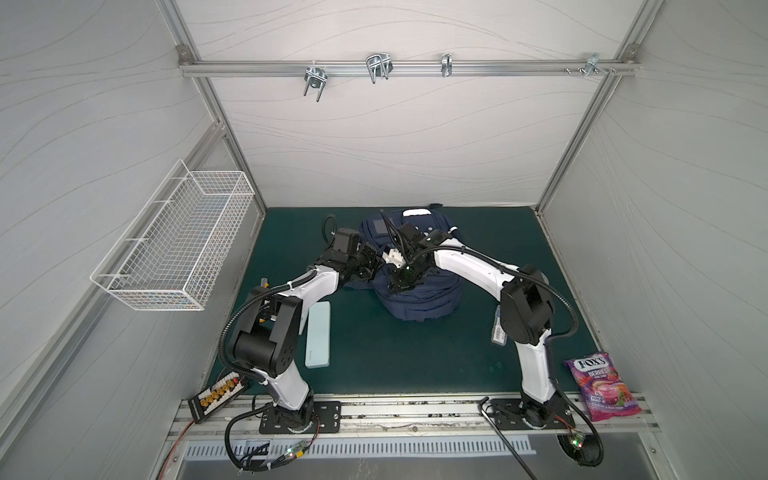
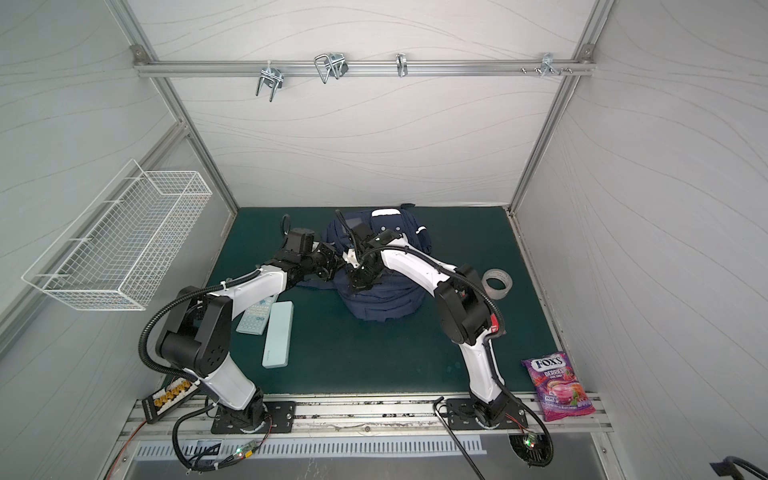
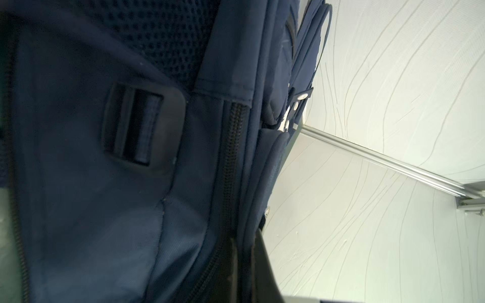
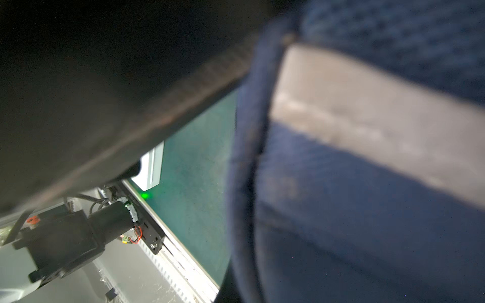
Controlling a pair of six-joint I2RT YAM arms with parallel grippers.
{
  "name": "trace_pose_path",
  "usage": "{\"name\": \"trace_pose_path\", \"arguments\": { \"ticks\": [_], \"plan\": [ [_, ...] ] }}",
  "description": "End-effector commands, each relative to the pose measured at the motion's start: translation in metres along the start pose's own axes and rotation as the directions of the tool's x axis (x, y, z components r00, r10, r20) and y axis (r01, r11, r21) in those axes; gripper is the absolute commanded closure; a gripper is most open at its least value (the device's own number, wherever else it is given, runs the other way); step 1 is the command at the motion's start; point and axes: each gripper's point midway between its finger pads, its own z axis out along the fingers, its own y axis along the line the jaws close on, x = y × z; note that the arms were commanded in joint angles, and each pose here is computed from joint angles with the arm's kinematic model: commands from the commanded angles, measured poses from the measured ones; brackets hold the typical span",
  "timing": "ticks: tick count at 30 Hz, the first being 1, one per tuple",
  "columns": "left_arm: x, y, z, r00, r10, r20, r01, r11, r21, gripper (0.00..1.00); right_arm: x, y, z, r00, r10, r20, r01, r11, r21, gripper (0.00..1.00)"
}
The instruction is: Pack the student bag
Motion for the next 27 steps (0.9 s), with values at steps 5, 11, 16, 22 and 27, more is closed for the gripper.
{"name": "trace_pose_path", "arguments": {
  "ticks": [5, 11, 16, 22, 27],
  "plan": [
    [0.018, -0.014, -0.013, 0.992, 0.014, -0.124, -0.009, 0.999, 0.043, 1.00, -0.039, 0.010, -0.034, 0.959, -0.028, 0.284, 0.038, 0.999, -0.031, 0.85],
    [-0.009, -0.029, -0.072, 0.940, 0.341, -0.035, -0.340, 0.919, -0.200, 0.37, -0.010, 0.005, -0.074, 0.956, -0.046, 0.290, 0.012, 0.993, 0.116, 0.27],
    [-0.029, 0.036, -0.143, 0.884, 0.467, 0.021, -0.377, 0.738, -0.560, 0.17, 0.013, -0.006, -0.106, 0.946, -0.047, 0.322, -0.021, 0.978, 0.206, 0.01],
    [-0.022, 0.152, -0.193, 0.942, 0.336, -0.012, -0.232, 0.625, -0.746, 0.01, 0.044, -0.035, -0.139, 0.903, 0.013, 0.429, -0.149, 0.947, 0.285, 0.01],
    [-0.017, 0.190, -0.192, 0.955, 0.295, -0.022, -0.203, 0.600, -0.774, 0.01, 0.066, -0.050, -0.146, 0.881, 0.128, 0.455, -0.236, 0.953, 0.191, 0.01]
  ]
}}
